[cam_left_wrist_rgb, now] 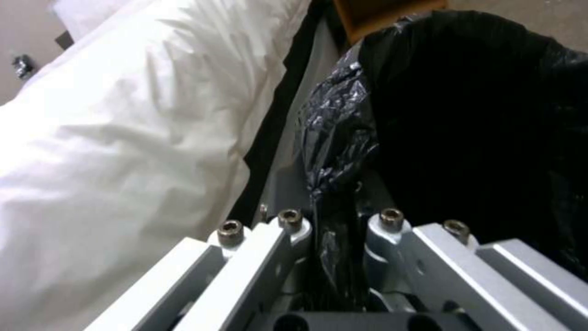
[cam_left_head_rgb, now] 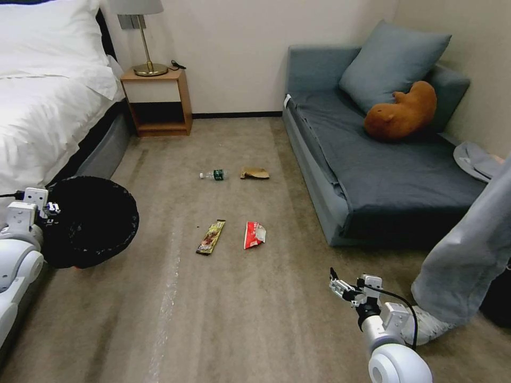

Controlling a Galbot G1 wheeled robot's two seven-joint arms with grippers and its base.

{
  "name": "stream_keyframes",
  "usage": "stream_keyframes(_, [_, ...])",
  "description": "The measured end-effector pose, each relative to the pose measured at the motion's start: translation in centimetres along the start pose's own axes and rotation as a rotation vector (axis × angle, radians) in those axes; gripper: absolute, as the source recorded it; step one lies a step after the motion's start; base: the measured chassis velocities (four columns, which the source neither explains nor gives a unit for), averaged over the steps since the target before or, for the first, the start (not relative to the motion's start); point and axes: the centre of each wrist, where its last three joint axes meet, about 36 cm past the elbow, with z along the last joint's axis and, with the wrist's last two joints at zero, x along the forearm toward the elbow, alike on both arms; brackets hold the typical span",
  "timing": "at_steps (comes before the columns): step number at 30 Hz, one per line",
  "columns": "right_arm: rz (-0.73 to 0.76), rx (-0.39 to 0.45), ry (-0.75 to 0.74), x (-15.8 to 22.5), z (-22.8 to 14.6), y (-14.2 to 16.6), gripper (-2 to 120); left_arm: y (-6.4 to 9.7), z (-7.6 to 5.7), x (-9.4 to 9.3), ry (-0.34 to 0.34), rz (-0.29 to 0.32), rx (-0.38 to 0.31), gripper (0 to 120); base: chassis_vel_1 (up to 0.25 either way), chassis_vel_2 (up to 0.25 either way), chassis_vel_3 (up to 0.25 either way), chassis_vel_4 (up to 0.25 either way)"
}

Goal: Pick up the trash bin, then pick up the garbage on the floor and place it into the trash bin.

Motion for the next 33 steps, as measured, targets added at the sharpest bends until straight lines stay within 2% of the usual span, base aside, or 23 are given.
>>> stream_keyframes(18, [-0.011, 0.003, 0.016, -0.7, 0.4, 0.5, 100, 0.0, 0.1, -0.5, 0.000, 0.004, -0.004, 5, -0.067, 0.071, 0.072, -0.075])
stream_keyframes(33, [-0.060, 0.029, 0.025, -1.5, 0.8, 1.1, 100, -1.0, 0.4, -0.8, 0.000, 0.016, -0.009, 5, -0.070, 0.065, 0.072, -0.072])
